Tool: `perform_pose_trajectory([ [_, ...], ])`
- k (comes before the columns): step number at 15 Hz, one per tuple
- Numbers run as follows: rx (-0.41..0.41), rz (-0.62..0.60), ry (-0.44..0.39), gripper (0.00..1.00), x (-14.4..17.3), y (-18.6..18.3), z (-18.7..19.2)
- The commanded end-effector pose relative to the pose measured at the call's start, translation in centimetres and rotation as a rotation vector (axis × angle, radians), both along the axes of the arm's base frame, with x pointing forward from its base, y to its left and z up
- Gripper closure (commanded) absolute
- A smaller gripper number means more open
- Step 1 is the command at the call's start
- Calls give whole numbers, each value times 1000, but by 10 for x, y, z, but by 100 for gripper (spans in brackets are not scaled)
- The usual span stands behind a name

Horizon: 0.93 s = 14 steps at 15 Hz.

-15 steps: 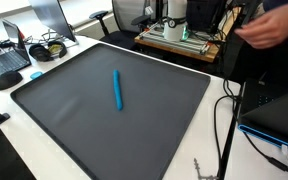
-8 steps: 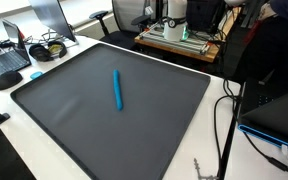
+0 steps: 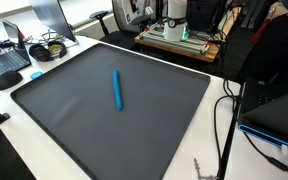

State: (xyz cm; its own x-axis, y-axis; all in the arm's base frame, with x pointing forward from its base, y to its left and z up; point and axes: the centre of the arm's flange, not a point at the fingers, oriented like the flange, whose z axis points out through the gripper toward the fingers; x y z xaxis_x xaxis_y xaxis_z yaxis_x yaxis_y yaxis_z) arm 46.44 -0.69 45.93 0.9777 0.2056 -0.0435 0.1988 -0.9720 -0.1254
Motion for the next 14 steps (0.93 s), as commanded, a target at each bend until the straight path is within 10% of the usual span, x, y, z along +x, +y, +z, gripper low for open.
perform_pose_trajectory([
  [1,3,-2,2,96,1,0,-1],
  [9,50,-200,1,99,33,3,-28],
  [14,-66,-463,35,99,42,2,-76],
])
